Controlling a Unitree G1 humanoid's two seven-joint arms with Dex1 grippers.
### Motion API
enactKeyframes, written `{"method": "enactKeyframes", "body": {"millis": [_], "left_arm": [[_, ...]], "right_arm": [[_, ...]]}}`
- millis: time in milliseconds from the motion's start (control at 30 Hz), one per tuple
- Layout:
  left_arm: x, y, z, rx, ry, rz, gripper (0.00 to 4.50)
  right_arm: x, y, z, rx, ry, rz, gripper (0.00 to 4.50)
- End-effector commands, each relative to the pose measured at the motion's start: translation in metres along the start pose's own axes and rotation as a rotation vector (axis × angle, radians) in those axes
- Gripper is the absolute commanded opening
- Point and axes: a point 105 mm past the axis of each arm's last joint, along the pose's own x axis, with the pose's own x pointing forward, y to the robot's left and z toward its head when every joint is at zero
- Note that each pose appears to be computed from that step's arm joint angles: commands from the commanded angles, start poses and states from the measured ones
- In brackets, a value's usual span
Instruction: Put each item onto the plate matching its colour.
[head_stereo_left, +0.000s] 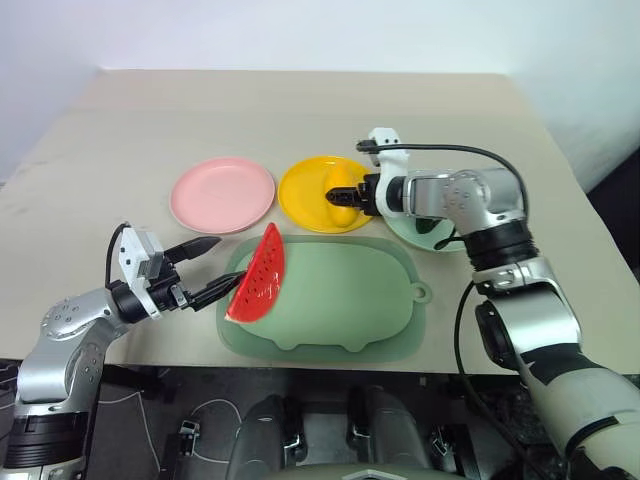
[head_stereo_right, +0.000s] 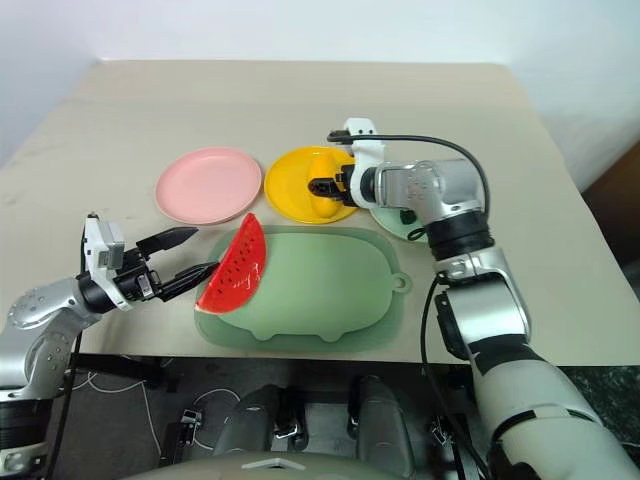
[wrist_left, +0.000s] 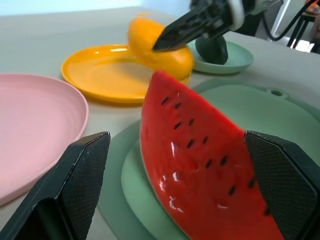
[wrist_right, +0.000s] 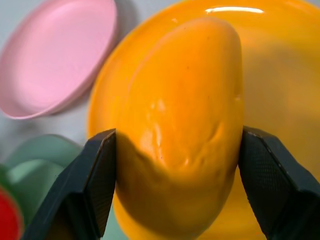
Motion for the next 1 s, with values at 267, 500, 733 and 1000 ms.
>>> {"method": "enactKeyframes", "body": {"millis": [267, 500, 733, 1000], "left_arm": [[-0.011, 0.0, 0.016, 0.055, -0.032, 0.036, 4.5], [-0.016, 0.003, 0.016, 0.061, -0.026, 0.047, 4.5], [-0.016, 0.002, 0.017, 0.062, -0.03, 0.037, 4.5], [-0.011, 0.0, 0.02, 0.059, -0.032, 0.021, 4.5]], "right_arm": [[0.02, 0.016, 0.024, -0.098, -0.057, 0.048, 4.46], [0.005, 0.021, 0.046, -0.125, -0.109, 0.104, 4.46], [-0.049, 0.035, 0.039, -0.26, -0.295, 0.268, 4.46], [-0.095, 0.054, 0.002, -0.37, -0.456, 0.343, 4.46]]}}
